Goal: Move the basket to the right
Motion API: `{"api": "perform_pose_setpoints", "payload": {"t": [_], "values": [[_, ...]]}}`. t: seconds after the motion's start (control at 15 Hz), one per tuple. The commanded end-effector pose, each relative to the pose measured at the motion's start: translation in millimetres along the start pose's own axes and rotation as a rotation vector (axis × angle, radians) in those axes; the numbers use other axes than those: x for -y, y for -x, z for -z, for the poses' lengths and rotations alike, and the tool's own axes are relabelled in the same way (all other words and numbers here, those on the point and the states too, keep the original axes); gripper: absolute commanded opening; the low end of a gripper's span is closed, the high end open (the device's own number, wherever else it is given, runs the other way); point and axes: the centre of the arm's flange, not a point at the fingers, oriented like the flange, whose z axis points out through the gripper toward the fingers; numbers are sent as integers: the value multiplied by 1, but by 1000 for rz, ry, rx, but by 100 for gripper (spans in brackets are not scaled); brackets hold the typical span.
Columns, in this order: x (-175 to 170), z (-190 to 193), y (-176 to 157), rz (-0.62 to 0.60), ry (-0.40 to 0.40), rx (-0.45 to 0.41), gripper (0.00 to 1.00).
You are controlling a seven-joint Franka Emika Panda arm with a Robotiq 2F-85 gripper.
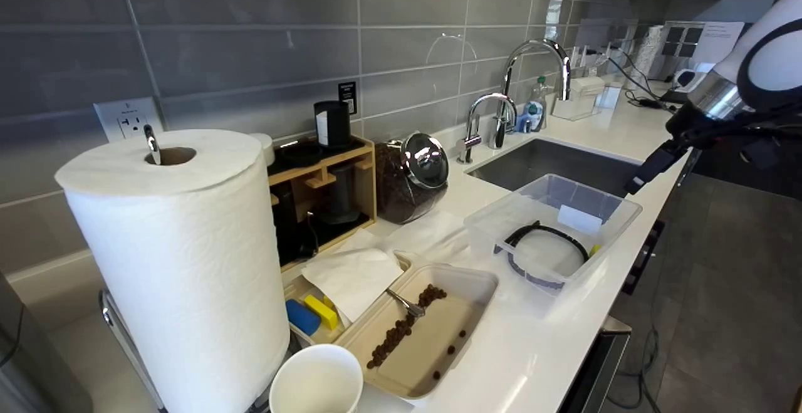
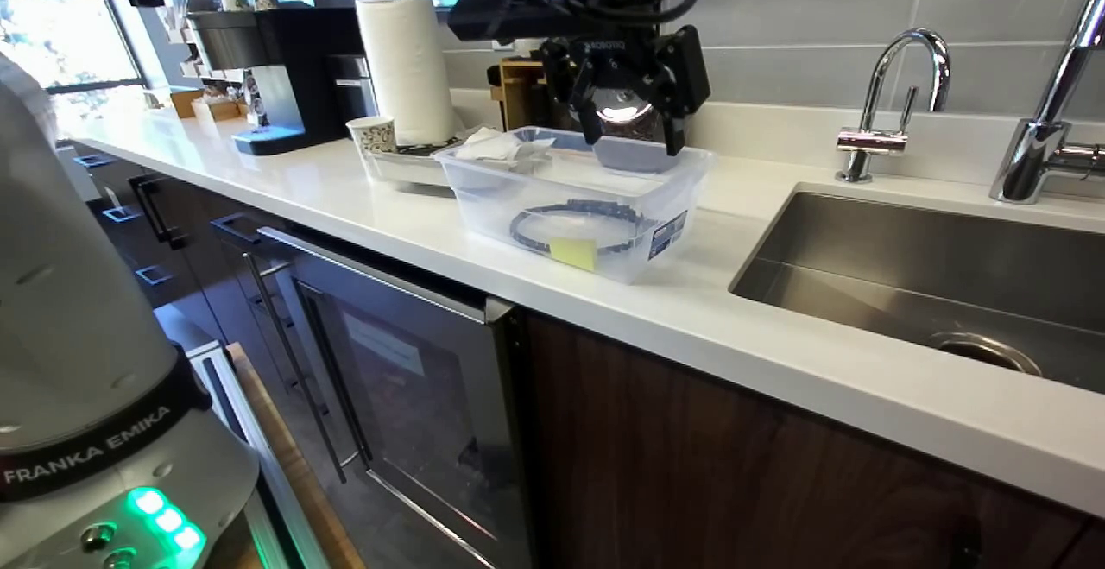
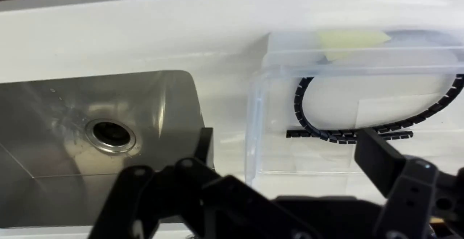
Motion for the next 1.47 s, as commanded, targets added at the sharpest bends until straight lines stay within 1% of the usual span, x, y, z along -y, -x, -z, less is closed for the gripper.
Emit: {"api": "perform_pose_setpoints", "payload": {"t": [0.0,0.13,0.2,0.27,0.33,0.47,0.73,0.8,0.87,0.93,1.0,1.13,1.4], "values": [[-15,-32,-30,60,-66,11,100],[-20,-44,-42,32,-102,66,100],[-24,-46,-47,-6,-117,126,100],[-6,-31,-24,26,-83,48,100],[-9,-36,-29,18,-95,78,100],[-14,-42,-36,9,-98,103,100],[-16,-45,-38,8,-95,110,100],[-19,-51,-45,5,-115,118,100],[-22,-55,-50,2,-107,138,100],[-26,-56,-56,2,-132,135,100],[-28,-59,-60,0,-120,140,100],[-33,-65,-69,6,-132,152,100],[-38,-77,-82,55,-167,233,100]]}}
